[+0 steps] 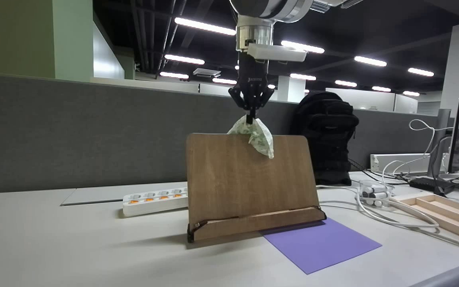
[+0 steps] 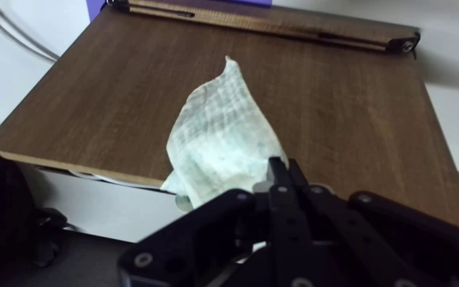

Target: Hang the cloth on the object

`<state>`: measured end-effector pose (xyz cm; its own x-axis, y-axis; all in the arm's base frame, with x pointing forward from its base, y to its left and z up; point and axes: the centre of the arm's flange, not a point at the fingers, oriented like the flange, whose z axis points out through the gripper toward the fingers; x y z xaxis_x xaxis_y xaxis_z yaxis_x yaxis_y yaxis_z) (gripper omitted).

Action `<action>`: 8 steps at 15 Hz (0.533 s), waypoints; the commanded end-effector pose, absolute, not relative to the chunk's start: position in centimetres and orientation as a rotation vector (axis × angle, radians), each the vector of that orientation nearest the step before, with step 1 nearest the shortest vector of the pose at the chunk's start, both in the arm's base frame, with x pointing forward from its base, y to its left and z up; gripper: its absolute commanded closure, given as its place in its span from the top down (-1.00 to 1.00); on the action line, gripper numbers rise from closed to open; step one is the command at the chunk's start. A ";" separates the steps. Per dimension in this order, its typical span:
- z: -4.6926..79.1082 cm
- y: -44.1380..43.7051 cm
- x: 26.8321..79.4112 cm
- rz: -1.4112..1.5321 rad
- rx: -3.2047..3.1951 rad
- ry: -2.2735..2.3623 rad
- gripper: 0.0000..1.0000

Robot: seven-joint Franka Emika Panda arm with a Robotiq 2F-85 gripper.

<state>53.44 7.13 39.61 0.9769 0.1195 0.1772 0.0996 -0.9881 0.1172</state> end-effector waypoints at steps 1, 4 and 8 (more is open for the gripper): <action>40.4 7.7 50.6 0.121 3.052 0.187 -0.99; 39.7 7.9 49.0 -0.019 3.064 0.182 -0.99; 39.3 7.6 48.6 -0.086 3.049 0.112 -0.33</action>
